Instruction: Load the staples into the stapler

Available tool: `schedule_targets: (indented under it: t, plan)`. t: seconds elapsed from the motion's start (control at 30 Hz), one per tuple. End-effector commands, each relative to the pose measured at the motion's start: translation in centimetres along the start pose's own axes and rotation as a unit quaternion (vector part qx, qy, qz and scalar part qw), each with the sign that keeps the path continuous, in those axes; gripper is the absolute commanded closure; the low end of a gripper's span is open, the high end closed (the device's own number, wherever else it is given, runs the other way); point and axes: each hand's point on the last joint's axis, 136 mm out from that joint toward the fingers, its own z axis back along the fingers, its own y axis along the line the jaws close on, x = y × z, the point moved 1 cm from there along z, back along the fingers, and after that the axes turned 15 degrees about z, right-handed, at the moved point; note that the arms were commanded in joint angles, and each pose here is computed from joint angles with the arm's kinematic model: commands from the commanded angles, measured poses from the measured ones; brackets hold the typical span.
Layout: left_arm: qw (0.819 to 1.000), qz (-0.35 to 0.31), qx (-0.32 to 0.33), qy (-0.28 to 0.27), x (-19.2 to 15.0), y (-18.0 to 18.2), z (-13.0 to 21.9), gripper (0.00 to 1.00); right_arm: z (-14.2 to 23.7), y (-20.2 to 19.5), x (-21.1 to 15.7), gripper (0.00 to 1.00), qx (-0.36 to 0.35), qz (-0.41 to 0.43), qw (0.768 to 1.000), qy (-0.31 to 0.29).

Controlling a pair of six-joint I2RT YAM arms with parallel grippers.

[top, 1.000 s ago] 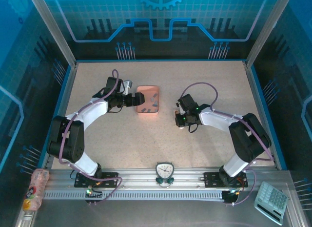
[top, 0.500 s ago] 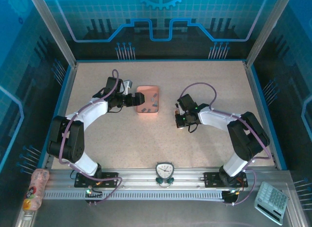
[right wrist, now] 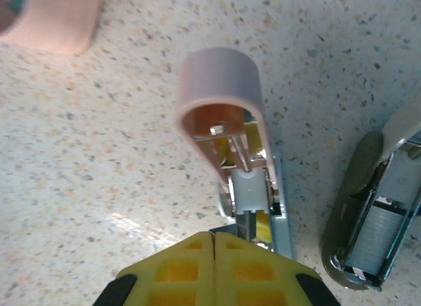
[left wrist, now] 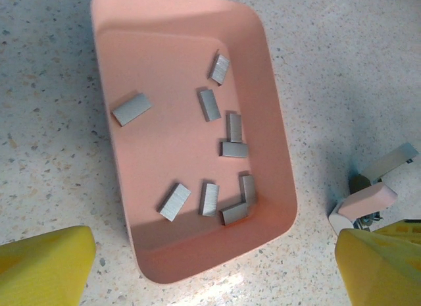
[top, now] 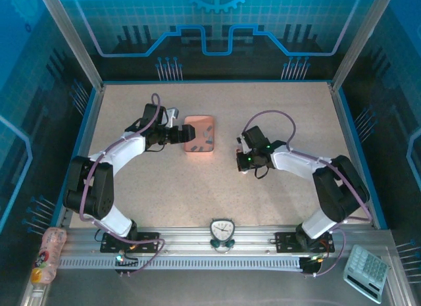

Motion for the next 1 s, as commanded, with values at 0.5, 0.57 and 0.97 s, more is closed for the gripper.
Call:
schedule_targets:
  t: [0.5,0.57,0.97]
  plan:
    - [0.867,-0.438,-0.223,-0.081,-5.8,-11.6,6.8,0.27,11.2,5.9,4.9,1.0,0.238,0.036,0.933,-0.268]
    - [0.835,-0.494,-0.231,-0.071,-7.9,-12.3,6.7,0.27,12.6,6.2,5.4,1.0,0.259,0.042,0.918,-0.297]
    - [0.712,-0.621,-0.298,-0.137,-11.9,-16.2,7.4,0.3,16.1,7.8,5.9,1.0,0.347,0.068,0.868,-0.349]
